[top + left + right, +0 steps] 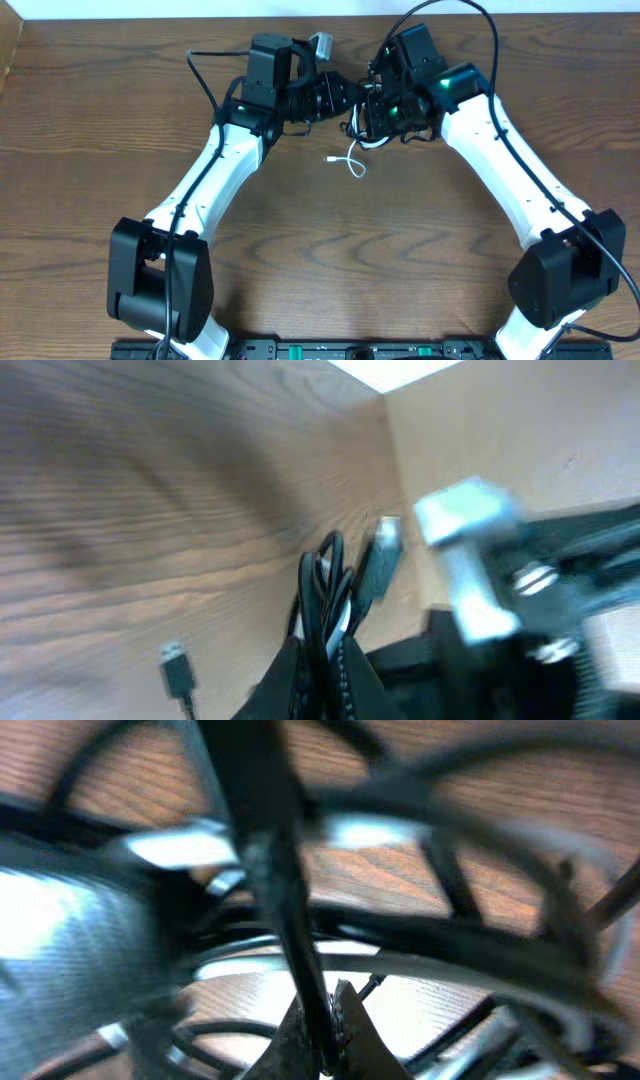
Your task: Untangle cables
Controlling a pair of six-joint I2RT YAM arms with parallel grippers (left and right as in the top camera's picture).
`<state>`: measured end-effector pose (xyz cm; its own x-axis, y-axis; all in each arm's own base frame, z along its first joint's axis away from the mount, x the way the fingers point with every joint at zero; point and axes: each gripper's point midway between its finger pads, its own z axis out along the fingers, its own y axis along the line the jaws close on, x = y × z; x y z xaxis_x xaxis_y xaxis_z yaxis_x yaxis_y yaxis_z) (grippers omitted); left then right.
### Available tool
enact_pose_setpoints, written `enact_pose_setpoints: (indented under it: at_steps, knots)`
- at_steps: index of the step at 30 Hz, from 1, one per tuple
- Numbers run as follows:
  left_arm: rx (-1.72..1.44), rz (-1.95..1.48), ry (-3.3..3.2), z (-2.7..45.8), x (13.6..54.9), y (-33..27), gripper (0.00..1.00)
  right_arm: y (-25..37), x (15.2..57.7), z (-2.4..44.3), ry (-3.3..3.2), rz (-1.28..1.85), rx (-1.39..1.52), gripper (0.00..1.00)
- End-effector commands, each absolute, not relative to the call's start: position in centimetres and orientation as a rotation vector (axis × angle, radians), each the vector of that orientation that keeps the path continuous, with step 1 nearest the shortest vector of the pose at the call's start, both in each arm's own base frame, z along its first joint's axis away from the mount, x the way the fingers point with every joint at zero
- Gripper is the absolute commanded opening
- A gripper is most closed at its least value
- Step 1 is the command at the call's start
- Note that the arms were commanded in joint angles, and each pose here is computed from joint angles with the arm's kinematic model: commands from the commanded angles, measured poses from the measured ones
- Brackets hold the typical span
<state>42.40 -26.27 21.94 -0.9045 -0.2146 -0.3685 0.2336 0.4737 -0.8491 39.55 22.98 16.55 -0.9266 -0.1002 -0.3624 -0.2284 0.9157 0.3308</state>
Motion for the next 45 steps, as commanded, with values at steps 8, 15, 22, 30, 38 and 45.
enact_pose_setpoints:
  at_steps: [8,15,22,30,38,45]
  knots:
    - [-0.736,-1.571,2.329,22.0,44.3,-25.2,0.07,23.0,39.4,17.2,2.724,0.551,-0.161,0.25]
    - [-0.648,-1.285,2.374,19.1,44.8,-23.2,0.07,21.3,38.8,20.1,2.664,0.621,-0.291,0.46]
    - [-0.887,-0.919,2.548,13.6,42.3,-19.2,0.08,22.7,36.7,23.7,2.484,0.702,-0.671,0.50]
    - [-0.899,-0.954,2.620,13.1,40.9,-19.7,0.07,25.4,35.1,20.6,2.461,0.685,-0.972,0.53]
    - [-0.939,-1.072,2.686,13.4,39.3,-20.9,0.08,27.7,34.1,18.0,2.417,0.717,-1.183,0.50]
    - [-1.029,-1.289,2.680,14.9,39.1,-21.5,0.07,28.5,33.5,17.9,2.346,0.762,-1.284,0.46]
